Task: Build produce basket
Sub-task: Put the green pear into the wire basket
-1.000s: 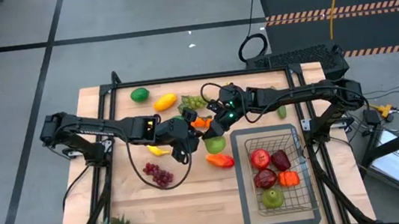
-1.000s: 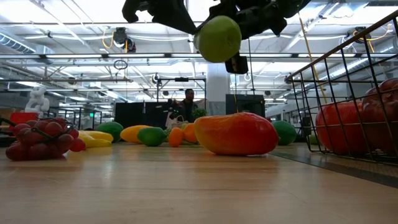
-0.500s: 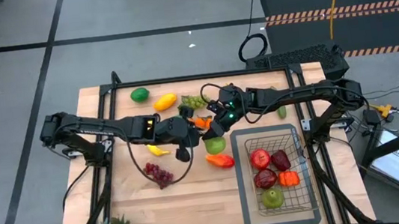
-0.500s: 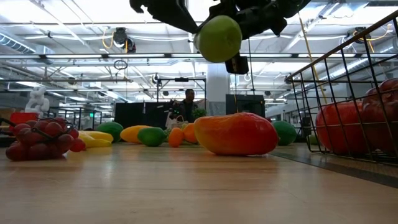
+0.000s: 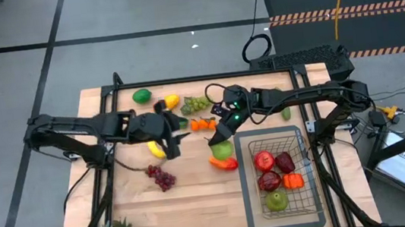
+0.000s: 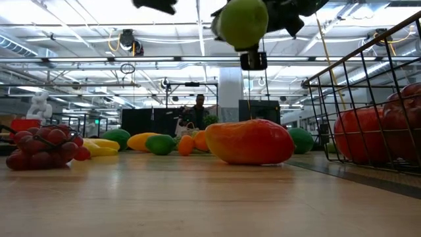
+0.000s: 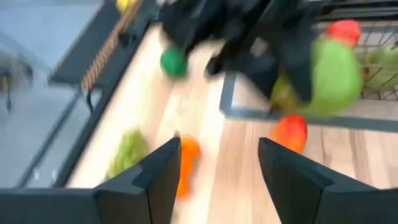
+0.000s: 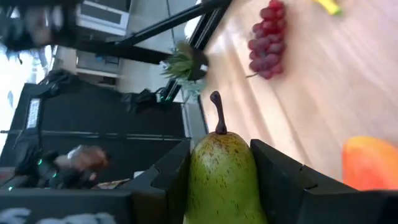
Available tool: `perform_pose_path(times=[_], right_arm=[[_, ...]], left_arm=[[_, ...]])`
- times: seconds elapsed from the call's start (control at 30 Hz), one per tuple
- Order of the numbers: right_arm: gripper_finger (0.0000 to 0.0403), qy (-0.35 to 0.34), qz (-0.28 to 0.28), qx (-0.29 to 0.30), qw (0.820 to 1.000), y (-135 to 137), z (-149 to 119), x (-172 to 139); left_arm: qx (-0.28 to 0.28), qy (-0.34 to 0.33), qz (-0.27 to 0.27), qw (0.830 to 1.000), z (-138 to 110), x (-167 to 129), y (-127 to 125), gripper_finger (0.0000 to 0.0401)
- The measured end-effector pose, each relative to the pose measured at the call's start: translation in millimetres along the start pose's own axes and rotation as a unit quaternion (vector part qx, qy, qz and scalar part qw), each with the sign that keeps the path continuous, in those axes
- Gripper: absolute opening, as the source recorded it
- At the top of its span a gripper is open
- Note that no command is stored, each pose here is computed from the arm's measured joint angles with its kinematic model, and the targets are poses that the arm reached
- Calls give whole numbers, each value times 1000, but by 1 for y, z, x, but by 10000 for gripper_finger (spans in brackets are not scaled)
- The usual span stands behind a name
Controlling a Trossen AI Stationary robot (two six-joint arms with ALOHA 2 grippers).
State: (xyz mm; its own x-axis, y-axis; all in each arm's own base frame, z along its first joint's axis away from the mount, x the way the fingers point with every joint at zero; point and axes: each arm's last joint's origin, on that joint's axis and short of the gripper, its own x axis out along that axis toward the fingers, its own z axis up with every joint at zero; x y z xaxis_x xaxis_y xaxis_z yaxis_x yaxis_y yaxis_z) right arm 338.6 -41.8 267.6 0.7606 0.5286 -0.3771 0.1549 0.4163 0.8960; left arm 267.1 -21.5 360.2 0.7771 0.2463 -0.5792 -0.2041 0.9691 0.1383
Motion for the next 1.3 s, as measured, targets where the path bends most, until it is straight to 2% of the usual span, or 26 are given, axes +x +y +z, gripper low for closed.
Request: perform_pose_path(times=[0.2, 0.33, 0.53, 0.67, 0.93, 1.13, 1.3], right_arm=[[148, -11, 33, -21, 999, 28, -11, -14], [149, -54, 43, -54, 996, 53, -23, -29], [150, -143, 56, -94, 984, 91, -47, -57], [150, -204, 69, -122, 969, 111, -62, -78], [150, -296, 95, -197, 930, 134, -80, -127], [150, -332, 110, -261, 900, 144, -95, -159], [151, -354, 114, -320, 871, 149, -106, -179]], left_arm=[[-85, 50, 13, 995, -15, -25, 13, 177], [-138, 15, 4, 990, -13, -46, 18, 154], [-169, -17, -6, 985, -13, -66, 24, 132], [-186, -24, -9, 982, -13, -70, 25, 132], [-223, -91, -77, 968, 3, -74, 15, 131], [-235, -136, -89, 958, 12, -76, 14, 131], [-283, -148, -83, 944, 14, -77, 14, 131]])
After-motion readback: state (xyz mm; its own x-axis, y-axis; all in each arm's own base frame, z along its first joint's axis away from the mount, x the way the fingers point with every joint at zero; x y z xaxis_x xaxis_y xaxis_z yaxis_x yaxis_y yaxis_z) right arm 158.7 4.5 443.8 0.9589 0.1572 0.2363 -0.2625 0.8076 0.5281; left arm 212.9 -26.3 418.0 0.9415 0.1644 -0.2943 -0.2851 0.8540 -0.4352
